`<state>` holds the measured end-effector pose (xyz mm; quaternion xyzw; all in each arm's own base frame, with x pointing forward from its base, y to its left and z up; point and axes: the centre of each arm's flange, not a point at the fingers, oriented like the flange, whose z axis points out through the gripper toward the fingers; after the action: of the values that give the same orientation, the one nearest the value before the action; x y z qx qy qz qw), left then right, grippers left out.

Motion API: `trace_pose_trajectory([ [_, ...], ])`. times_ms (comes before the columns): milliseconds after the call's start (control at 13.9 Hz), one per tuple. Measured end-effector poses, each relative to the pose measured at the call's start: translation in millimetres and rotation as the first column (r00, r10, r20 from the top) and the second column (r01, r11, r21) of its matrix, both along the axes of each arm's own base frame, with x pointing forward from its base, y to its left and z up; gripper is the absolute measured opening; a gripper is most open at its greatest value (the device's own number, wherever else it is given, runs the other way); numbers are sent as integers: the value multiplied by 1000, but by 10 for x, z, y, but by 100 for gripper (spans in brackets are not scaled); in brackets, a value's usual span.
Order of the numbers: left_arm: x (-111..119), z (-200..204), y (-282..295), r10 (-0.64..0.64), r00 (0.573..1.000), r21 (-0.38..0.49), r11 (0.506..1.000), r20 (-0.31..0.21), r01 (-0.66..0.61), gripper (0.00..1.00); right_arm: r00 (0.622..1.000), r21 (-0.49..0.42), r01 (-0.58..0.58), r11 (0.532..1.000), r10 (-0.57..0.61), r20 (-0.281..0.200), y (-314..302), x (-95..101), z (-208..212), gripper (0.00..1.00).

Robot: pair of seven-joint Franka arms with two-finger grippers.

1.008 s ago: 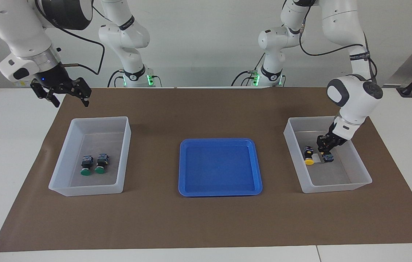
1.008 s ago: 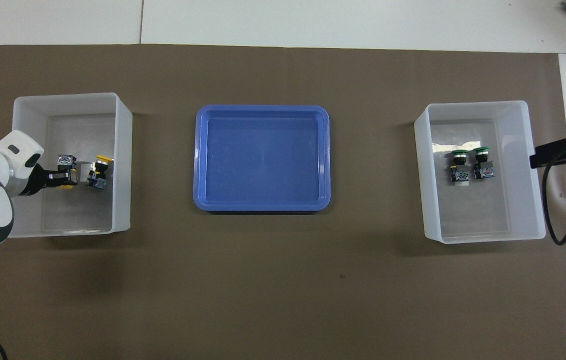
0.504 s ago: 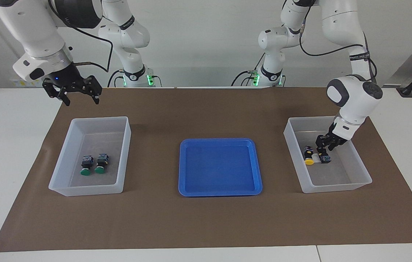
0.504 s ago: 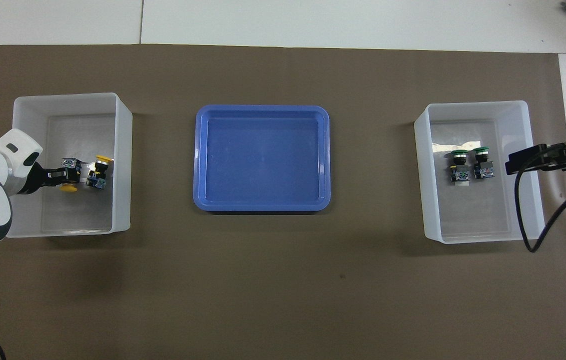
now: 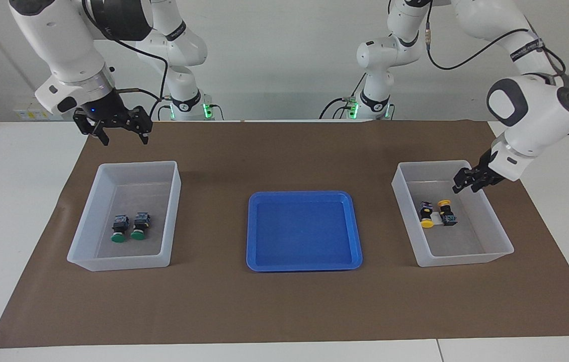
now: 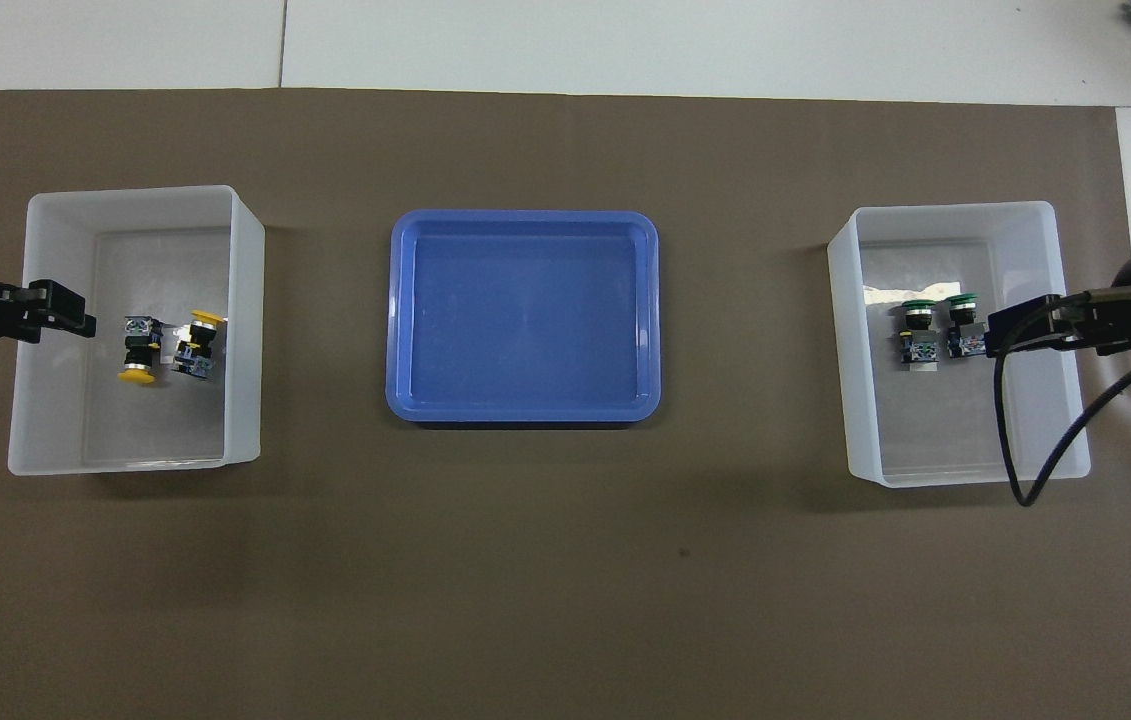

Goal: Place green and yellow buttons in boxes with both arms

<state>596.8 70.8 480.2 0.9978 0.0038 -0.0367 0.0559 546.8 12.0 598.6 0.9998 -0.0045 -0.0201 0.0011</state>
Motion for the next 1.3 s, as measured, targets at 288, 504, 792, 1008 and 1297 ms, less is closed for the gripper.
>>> trace_pose_trajectory([
  [288,-14,659,-470,-47,998,-5,999,-38,47,63,1000,-1,20,1000,-20,21,5,-3,-25,100],
  [504,-44,872,-753,-89,996,42,995,-20,90,66,999,-1,21,1000,-21,25,-2,2,-33,100],
  [792,-65,885,-1057,-76,997,116,990,-15,77,70,999,-1,21,1000,-21,24,-2,0,-35,100],
  [1008,-83,750,-1264,-56,998,123,991,5,55,77,999,-1,21,1000,-21,24,-2,-3,-37,100],
  [1297,-145,741,-1205,-44,999,126,991,1,44,100,1000,-2,21,1000,-21,23,-2,-13,-38,100],
])
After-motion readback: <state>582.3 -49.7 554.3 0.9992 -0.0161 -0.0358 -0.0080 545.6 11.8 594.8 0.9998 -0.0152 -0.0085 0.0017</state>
